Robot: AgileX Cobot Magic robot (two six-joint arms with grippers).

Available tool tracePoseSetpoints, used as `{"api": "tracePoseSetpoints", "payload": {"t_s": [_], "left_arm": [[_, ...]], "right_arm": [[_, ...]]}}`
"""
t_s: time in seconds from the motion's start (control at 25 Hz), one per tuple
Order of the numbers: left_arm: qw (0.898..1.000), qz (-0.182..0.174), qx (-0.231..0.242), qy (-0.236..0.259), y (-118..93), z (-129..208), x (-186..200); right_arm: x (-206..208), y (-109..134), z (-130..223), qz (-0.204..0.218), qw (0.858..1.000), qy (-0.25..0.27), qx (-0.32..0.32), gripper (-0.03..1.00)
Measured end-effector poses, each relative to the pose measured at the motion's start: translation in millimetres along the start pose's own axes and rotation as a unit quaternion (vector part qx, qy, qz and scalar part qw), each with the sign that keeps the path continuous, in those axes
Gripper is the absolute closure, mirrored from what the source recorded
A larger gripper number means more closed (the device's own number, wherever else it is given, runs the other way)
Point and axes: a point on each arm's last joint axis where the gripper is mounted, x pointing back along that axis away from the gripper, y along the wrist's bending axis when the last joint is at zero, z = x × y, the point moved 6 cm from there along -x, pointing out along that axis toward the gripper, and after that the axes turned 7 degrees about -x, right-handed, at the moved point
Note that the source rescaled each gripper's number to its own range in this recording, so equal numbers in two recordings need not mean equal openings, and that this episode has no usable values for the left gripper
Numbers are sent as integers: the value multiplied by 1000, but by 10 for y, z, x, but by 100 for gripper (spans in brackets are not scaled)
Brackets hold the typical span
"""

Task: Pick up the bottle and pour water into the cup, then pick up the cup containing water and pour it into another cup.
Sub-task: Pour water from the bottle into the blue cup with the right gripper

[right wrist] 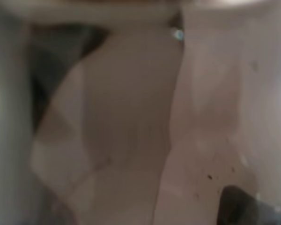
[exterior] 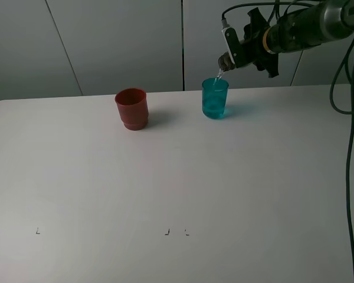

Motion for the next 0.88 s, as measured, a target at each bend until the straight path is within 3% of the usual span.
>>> {"api": "tracePoseSetpoints", "payload": {"t_s": [0.88], "left_arm": [[1000, 0, -3, 0, 0, 0, 0]], "right_arm": [[15, -121, -63, 16, 1000, -1, 19, 97]]}}
